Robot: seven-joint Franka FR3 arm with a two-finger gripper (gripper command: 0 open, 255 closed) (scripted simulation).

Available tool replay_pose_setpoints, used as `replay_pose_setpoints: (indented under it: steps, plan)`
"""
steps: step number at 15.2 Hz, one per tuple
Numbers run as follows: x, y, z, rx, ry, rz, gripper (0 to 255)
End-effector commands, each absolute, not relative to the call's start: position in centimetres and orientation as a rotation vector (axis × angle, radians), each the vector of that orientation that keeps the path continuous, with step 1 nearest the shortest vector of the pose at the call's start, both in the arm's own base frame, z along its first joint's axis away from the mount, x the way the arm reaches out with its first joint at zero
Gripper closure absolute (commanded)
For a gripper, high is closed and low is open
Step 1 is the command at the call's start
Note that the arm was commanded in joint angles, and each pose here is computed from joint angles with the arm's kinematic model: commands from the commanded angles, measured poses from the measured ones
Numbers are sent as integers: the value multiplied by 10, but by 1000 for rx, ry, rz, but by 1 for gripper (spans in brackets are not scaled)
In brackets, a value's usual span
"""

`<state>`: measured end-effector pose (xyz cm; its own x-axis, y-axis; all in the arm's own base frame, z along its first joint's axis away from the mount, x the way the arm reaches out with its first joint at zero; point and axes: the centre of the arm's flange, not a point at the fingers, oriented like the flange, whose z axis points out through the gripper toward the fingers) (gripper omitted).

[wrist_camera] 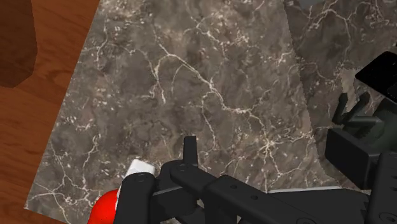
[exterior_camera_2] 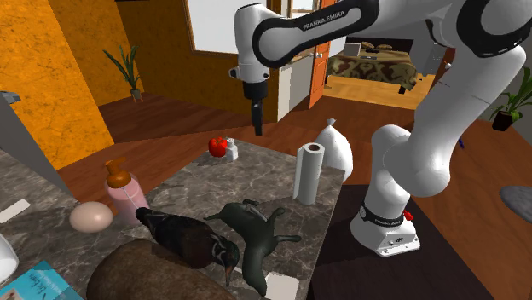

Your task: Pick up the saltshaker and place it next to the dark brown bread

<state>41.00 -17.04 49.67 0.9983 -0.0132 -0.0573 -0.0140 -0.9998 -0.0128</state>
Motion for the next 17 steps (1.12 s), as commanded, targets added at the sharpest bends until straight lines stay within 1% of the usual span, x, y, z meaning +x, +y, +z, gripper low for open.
replay_pose_setpoints:
  steps: [1, 14, 17]
  plan:
    - [426, -188, 484, -3129, 14, 81, 0]
    - [528, -301, 412, -3134, -25, 32, 0]
    - [529, -302, 400, -3134, -25, 32, 0]
